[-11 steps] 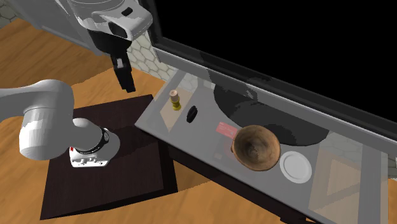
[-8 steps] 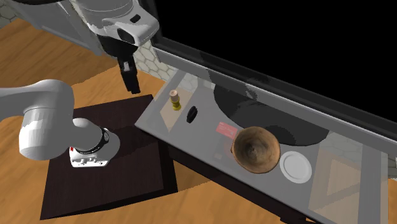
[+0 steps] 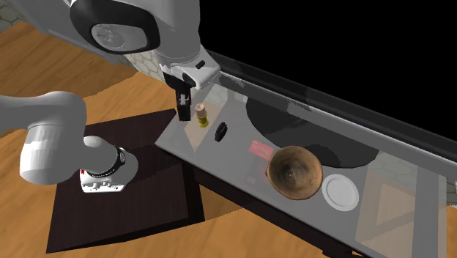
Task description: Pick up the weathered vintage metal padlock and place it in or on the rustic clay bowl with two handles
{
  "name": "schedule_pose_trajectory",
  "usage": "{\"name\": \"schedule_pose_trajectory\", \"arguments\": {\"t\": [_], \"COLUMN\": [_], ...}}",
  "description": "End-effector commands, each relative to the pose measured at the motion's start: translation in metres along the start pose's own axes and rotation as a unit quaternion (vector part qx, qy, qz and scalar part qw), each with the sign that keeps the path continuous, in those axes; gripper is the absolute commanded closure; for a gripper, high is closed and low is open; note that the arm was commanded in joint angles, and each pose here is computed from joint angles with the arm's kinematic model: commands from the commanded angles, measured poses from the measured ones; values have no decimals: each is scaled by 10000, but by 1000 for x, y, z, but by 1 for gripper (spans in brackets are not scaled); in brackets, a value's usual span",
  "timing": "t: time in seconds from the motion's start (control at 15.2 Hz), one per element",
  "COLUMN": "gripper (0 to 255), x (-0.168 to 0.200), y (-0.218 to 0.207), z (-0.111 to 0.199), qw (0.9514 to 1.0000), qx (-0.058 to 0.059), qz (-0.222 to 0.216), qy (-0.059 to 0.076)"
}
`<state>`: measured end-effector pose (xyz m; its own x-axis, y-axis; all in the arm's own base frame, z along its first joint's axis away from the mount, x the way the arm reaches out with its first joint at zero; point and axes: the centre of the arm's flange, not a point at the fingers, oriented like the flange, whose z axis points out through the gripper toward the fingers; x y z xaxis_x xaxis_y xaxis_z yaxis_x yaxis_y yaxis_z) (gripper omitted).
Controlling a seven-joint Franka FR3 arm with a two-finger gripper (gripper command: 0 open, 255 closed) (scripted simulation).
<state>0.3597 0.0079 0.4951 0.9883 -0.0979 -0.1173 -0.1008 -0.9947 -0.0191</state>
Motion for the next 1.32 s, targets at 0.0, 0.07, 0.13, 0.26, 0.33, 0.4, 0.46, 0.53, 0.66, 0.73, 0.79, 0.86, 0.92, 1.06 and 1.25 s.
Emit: {"name": "schedule_pose_trajectory", "arguments": {"t": [0.0, 0.07, 0.13, 0.26, 0.33, 0.4, 0.46, 0.53, 0.66, 0.73, 0.79, 0.86, 0.92, 1.06, 1.25], "gripper": [0, 0, 0, 0, 0, 0, 0, 0, 0, 0, 0, 0, 0, 0, 0], "x": [19, 28, 38, 56, 65, 74, 83, 92, 109, 113, 113, 113, 113, 113, 113], "y": [1, 2, 3, 7, 9, 11, 14, 16, 22, 23, 23, 22, 22, 21, 20], "z": [20, 29, 38, 57, 67, 76, 86, 95, 114, 119, 124, 129, 134, 145, 159], "qw": [9996, 9992, 9986, 9968, 9957, 9944, 9930, 9913, 9876, 9866, 9866, 9866, 9866, 9866, 9866], "qx": [67, 99, 131, 194, 225, 257, 288, 320, 382, 396, 396, 396, 396, 396, 396], "qz": [265, 391, 518, 771, 897, 1023, 1149, 1275, 1526, 1582, 1582, 1582, 1582, 1582, 1582], "qy": [12, 12, 11, 10, 10, 9, 9, 8, 7, 7, 7, 7, 7, 7, 7]}}
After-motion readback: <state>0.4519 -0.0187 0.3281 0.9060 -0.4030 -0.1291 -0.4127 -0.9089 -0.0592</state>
